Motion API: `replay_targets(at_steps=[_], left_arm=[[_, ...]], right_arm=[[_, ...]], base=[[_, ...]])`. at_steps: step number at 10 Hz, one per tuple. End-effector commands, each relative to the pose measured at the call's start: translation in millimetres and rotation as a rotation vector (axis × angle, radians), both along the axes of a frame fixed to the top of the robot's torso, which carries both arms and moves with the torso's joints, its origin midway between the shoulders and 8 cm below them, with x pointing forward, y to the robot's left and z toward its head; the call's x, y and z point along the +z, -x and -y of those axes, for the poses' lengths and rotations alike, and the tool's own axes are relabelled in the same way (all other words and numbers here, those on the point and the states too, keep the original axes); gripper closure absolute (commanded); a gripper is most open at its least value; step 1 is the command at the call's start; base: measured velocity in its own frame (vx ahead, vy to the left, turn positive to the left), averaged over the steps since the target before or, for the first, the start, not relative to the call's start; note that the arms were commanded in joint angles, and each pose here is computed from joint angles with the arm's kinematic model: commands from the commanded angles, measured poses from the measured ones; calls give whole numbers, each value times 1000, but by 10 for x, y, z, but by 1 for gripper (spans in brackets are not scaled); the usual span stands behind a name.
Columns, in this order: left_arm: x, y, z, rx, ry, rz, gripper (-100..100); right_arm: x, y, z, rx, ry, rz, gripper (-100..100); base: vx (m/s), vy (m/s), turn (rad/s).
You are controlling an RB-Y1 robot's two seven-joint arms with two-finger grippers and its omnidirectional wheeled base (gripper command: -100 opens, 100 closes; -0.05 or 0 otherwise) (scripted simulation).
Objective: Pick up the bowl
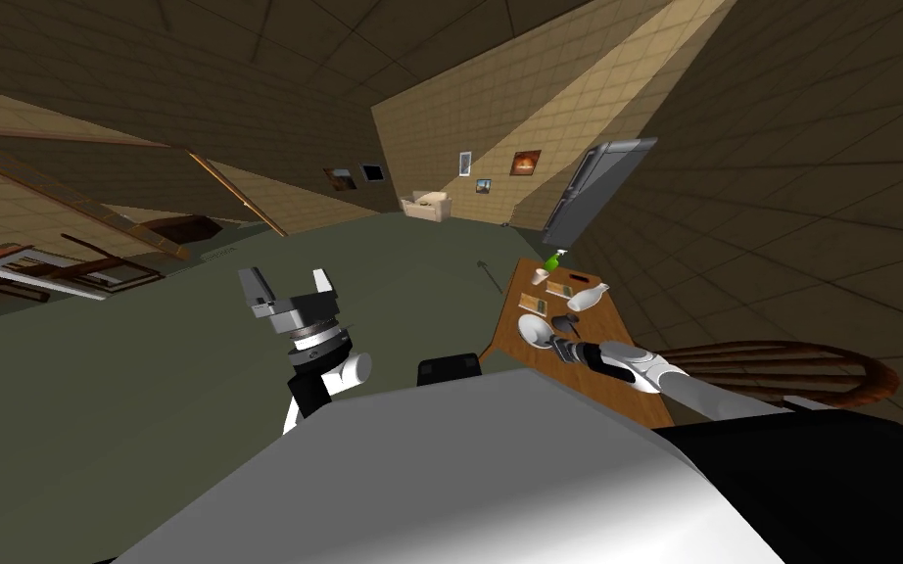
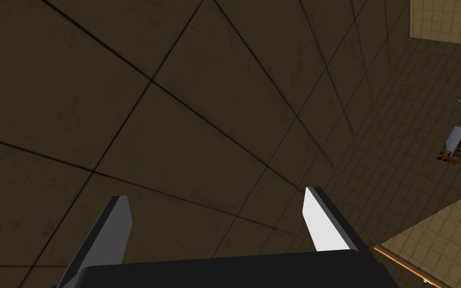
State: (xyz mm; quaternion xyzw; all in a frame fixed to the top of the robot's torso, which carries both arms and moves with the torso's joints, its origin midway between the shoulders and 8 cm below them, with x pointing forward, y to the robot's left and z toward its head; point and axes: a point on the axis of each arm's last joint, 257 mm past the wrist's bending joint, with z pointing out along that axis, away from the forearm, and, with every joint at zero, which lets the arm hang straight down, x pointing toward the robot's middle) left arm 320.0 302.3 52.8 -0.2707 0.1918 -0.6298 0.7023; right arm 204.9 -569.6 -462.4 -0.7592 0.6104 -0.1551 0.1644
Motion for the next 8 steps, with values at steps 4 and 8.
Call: replay_targets(at_steps=[4,8], left_arm=[[0,0,0,0,0,0,0],[0,0,0,0,0,0,0]], right_arm=[[15,-65,30,30,14,-18,100],[68,-195,61,21,6,-24,100]], base=[[-1,12,-52],[-2,12,-63]])
